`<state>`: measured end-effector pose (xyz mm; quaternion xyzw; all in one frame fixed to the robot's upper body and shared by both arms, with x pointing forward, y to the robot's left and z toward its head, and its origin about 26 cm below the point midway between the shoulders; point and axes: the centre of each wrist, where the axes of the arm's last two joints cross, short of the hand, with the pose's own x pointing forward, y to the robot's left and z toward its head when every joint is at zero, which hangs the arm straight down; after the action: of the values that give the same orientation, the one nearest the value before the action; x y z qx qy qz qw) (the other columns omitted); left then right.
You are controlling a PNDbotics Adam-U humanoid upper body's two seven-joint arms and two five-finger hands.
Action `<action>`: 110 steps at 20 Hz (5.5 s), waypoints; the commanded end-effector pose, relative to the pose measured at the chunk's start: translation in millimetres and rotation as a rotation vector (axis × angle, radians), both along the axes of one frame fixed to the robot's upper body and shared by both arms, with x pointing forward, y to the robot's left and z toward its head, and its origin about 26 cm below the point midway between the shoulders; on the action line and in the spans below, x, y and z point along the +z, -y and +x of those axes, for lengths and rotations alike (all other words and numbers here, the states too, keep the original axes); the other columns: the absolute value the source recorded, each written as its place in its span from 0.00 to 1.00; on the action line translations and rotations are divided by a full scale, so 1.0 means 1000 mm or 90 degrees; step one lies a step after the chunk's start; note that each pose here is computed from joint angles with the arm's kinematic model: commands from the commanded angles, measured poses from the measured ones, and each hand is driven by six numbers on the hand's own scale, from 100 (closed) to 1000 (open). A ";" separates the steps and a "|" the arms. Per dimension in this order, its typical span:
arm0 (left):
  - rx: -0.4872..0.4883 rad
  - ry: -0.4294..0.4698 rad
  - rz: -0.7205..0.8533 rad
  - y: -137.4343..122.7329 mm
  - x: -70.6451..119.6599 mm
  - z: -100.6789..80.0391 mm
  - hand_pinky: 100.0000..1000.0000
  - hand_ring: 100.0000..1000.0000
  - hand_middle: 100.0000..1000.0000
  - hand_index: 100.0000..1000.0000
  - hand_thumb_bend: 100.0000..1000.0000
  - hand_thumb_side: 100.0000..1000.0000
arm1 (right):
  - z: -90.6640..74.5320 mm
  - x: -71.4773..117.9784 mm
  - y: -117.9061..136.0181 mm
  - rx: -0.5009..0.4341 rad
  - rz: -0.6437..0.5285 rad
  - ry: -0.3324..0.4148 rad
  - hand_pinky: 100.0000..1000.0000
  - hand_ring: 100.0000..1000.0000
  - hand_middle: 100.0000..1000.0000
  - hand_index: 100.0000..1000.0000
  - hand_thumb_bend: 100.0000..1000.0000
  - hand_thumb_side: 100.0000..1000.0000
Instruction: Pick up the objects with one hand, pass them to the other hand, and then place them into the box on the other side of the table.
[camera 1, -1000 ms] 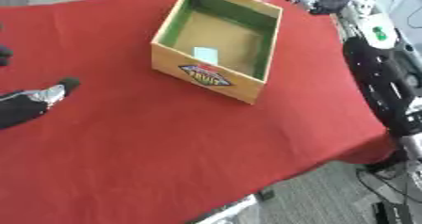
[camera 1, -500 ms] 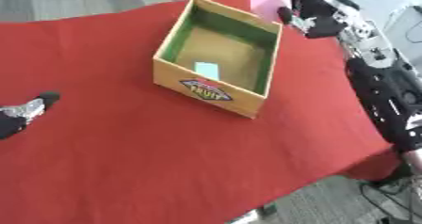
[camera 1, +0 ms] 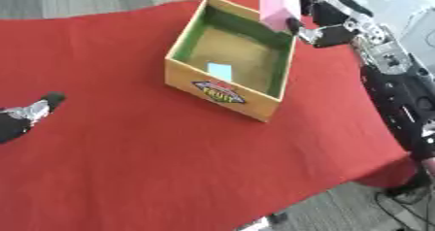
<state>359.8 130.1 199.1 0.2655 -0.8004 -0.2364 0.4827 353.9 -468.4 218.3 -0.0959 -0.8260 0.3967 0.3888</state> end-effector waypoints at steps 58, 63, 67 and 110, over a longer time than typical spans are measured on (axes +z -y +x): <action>0.148 0.050 0.188 -0.146 0.138 -0.026 0.75 0.68 0.59 0.82 0.87 0.10 | -0.133 0.007 0.045 -0.063 0.312 0.124 0.88 1.00 0.86 1.00 0.00 0.41; 0.132 -0.036 0.224 -0.167 0.147 -0.010 0.76 0.70 0.60 0.82 0.91 0.08 | -0.133 0.004 0.047 -0.065 0.309 0.109 0.88 1.00 0.86 1.00 0.00 0.41; 0.139 -0.110 0.253 -0.184 0.154 0.010 0.77 0.71 0.62 0.84 0.94 0.10 | -0.133 0.000 0.047 -0.061 0.299 0.097 0.88 1.00 0.85 1.00 0.00 0.41; 0.454 -0.414 0.236 -0.309 0.149 0.047 0.83 0.80 0.73 0.81 0.85 0.04 | -0.142 -0.055 0.041 -0.101 0.236 0.085 0.88 1.00 0.83 1.00 0.00 0.41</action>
<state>419.4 423.6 325.9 0.4870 -0.4151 -0.2953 0.7095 212.5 -506.9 155.4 -0.1046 -0.9007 0.1860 0.3784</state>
